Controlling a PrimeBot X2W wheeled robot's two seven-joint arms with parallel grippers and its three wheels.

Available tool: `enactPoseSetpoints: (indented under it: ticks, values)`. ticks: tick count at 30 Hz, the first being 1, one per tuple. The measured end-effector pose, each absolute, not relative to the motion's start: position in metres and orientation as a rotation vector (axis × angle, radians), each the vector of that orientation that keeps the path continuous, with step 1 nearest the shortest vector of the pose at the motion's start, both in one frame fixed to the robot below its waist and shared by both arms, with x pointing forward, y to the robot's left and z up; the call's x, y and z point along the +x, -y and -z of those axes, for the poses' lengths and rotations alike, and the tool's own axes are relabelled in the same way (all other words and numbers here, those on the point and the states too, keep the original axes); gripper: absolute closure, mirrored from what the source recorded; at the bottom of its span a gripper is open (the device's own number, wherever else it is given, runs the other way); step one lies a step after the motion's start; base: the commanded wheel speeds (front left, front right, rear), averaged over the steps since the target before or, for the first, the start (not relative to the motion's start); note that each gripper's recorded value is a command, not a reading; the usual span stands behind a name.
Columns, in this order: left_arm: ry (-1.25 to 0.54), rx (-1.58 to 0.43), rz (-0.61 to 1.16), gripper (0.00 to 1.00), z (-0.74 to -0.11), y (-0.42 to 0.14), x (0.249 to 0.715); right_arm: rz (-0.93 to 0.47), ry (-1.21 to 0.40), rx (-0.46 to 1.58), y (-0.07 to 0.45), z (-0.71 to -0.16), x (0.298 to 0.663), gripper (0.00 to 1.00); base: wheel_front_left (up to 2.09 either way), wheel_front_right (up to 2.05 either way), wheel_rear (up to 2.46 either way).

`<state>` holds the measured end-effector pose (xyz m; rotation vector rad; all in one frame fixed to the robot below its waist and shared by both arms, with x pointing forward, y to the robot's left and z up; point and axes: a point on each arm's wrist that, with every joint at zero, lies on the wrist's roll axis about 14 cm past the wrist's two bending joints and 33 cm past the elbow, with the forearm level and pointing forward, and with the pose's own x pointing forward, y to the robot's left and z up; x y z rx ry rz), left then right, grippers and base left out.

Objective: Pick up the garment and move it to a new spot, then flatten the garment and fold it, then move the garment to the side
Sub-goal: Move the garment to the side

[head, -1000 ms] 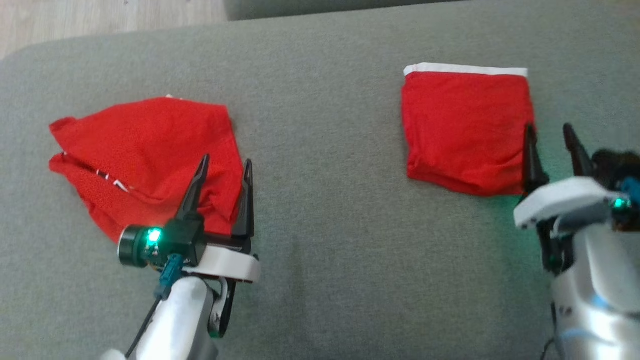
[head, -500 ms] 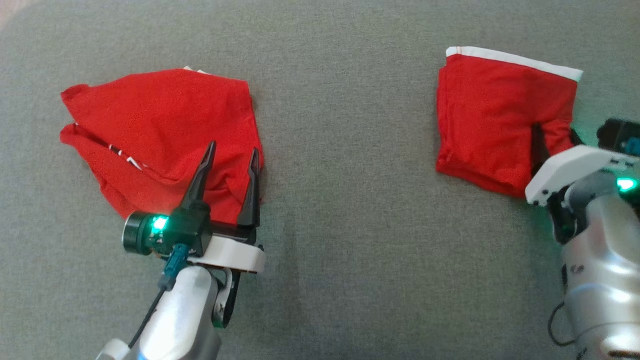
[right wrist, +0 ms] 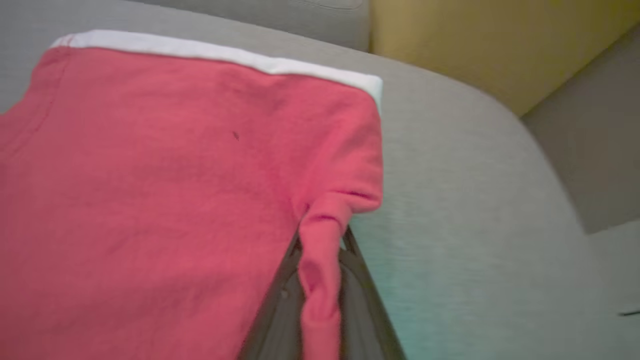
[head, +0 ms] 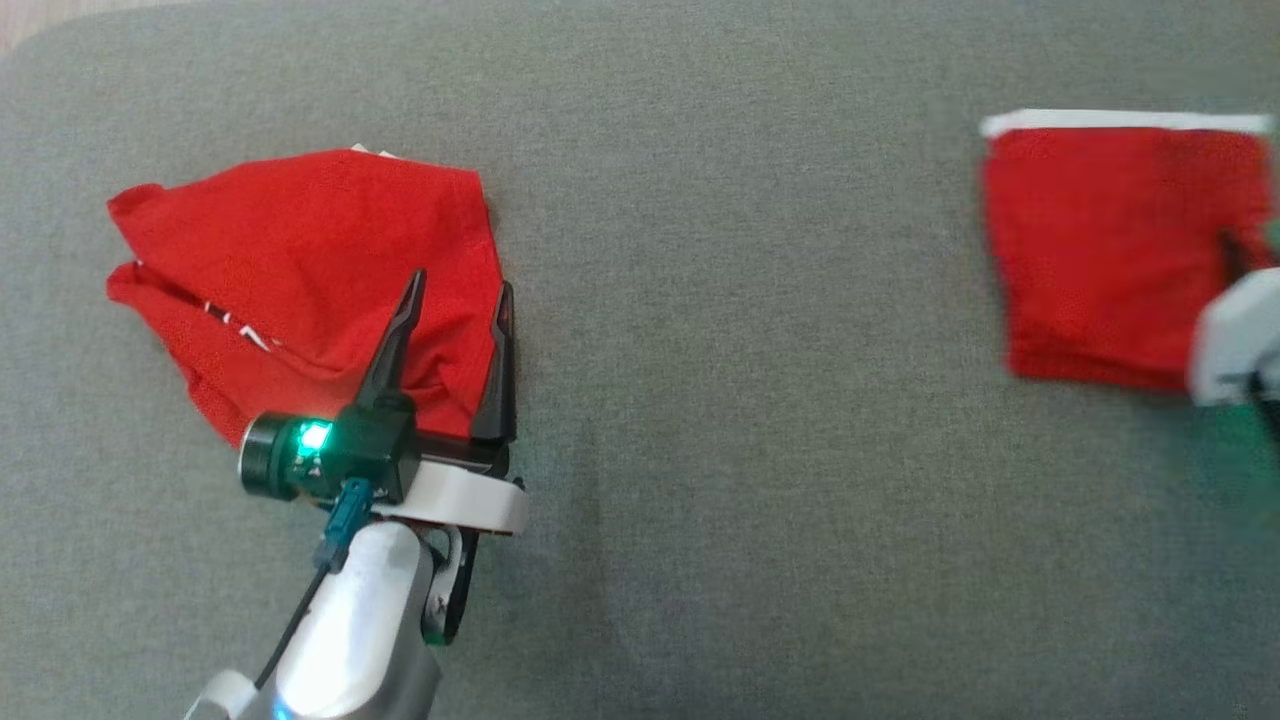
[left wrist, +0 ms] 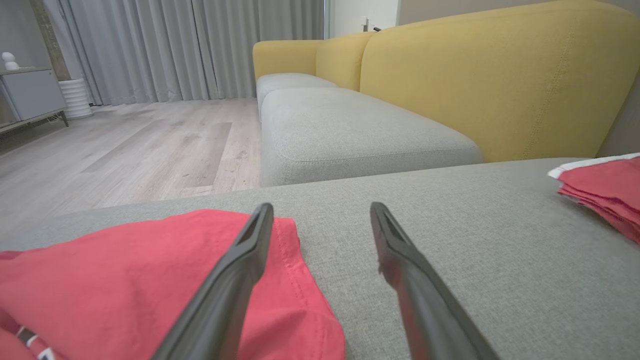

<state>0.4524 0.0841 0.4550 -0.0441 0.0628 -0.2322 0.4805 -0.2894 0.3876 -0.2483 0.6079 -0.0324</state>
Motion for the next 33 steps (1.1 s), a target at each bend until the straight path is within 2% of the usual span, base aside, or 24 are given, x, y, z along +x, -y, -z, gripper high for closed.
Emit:
enactPoseSetpoints:
  ticks: [5, 10, 16, 24, 25, 26, 27, 33]
  values:
    - [-0.07, -0.051, 0.229, 0.0, -0.452, -0.085, 0.453, 0.087, -0.638, -0.491, 0.36, -0.409, 0.475, 1.0, 0.0, 0.0, 0.0]
    - [-0.071, -0.051, 0.211, 0.0, -0.45, -0.091, 0.458, 0.155, -0.668, -0.6, 0.41, -0.423, 0.474, 1.0, 0.0, 0.0, 0.0]
    - [-0.086, -0.047, 0.19, 0.0, -0.444, -0.1, 0.459, 0.172, -0.652, -0.606, 0.416, -0.425, 0.488, 1.0, 0.0, 0.0, 0.0]
    - [-0.093, -0.046, 0.181, 0.0, -0.441, -0.103, 0.459, 0.209, -0.663, -0.591, 0.425, -0.422, 0.485, 1.0, 0.0, 0.0, 0.0]
    - [-0.092, -0.046, 0.181, 0.0, -0.441, -0.103, 0.459, 0.213, -0.663, -0.587, 0.426, -0.422, 0.484, 0.87, 0.0, 0.0, 0.0]
    - [-0.091, -0.047, 0.18, 0.0, -0.442, -0.103, 0.46, 0.214, -0.654, -0.581, 0.425, -0.422, 0.485, 0.07, 0.0, 0.0, 0.0]
    - [-0.089, -0.046, 0.178, 0.0, -0.442, -0.104, 0.46, 0.22, -0.639, -0.568, 0.424, -0.424, 0.486, 0.0, 0.0, 0.0, 0.0]
    - [-0.062, -0.042, 0.179, 0.0, -0.454, -0.103, 0.459, 0.233, -0.531, -0.507, 0.41, -0.447, 0.497, 0.0, 0.0, 0.0, 0.0]
